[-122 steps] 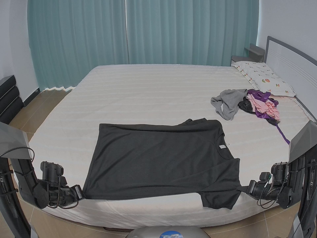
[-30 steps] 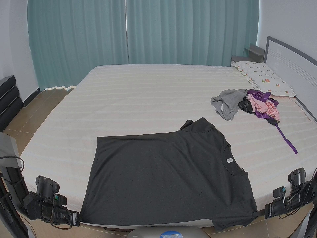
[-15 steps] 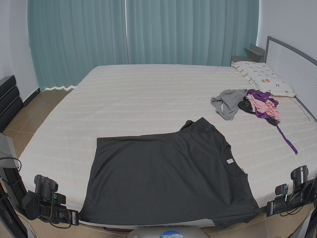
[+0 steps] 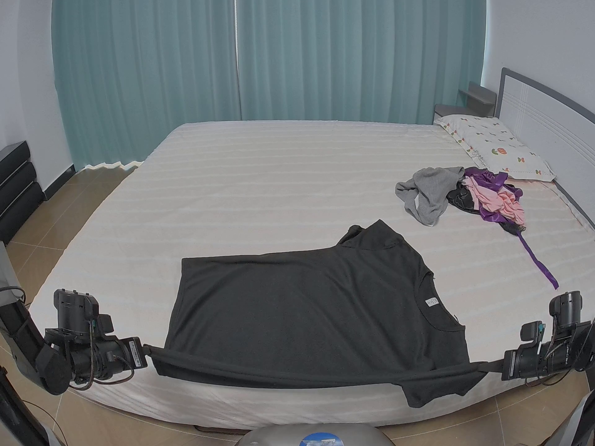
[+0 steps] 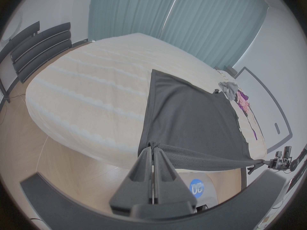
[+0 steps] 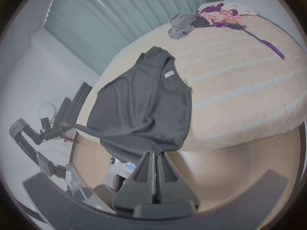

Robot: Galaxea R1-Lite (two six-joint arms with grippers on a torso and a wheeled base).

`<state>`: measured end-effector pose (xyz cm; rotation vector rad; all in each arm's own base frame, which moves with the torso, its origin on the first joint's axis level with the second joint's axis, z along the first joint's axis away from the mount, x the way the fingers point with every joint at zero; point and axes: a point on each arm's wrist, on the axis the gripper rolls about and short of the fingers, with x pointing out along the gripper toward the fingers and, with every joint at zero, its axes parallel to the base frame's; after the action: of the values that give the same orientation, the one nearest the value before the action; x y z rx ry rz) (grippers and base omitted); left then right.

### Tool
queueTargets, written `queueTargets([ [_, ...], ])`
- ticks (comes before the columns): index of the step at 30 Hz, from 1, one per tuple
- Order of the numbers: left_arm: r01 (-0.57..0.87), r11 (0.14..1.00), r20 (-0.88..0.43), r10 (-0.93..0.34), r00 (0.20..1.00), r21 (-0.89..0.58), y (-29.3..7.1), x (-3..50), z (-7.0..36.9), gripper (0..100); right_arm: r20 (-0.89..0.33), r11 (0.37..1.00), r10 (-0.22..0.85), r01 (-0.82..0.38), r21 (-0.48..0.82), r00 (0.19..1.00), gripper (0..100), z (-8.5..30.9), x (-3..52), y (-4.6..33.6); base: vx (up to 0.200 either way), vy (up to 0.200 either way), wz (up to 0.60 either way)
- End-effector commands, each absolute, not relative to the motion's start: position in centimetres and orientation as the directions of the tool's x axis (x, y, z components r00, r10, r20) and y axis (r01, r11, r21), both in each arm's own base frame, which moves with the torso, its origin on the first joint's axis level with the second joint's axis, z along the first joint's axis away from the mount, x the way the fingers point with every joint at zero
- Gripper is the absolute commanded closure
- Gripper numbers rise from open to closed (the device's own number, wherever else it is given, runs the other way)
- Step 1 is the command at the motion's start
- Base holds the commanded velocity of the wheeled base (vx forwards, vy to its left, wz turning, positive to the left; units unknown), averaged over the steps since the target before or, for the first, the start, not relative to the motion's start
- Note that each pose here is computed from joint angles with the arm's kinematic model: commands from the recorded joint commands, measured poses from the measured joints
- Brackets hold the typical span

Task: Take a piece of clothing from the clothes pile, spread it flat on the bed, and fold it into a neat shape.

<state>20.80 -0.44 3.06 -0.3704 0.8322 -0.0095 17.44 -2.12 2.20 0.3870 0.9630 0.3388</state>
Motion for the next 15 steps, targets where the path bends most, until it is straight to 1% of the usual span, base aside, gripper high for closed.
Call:
queueTargets([
  [1, -0.130, 0.934, -0.678, -0.141, 0.722, -0.332, -0.4, 21.8, 4.0, 100, -0.676, 0.878, 0.441, -0.125, 0.463, 0.591, 100, 3.7, 19.2, -1.9, 0.000, 0.000, 0.00],
  [8, -0.139, 0.936, -0.672, -0.123, 0.730, -0.322, -0.4, 22.1, 4.1, 100, -0.647, 0.878, 0.440, -0.147, 0.456, 0.623, 100, 4.6, 20.3, -1.8, 0.000, 0.000, 0.00],
  [15, -0.138, 0.937, -0.672, -0.124, 0.730, -0.322, -0.4, 22.8, 3.9, 100, -0.637, 0.874, 0.452, -0.170, 0.455, 0.624, 100, 4.9, 20.9, -1.4, 0.000, 0.000, 0.00],
])
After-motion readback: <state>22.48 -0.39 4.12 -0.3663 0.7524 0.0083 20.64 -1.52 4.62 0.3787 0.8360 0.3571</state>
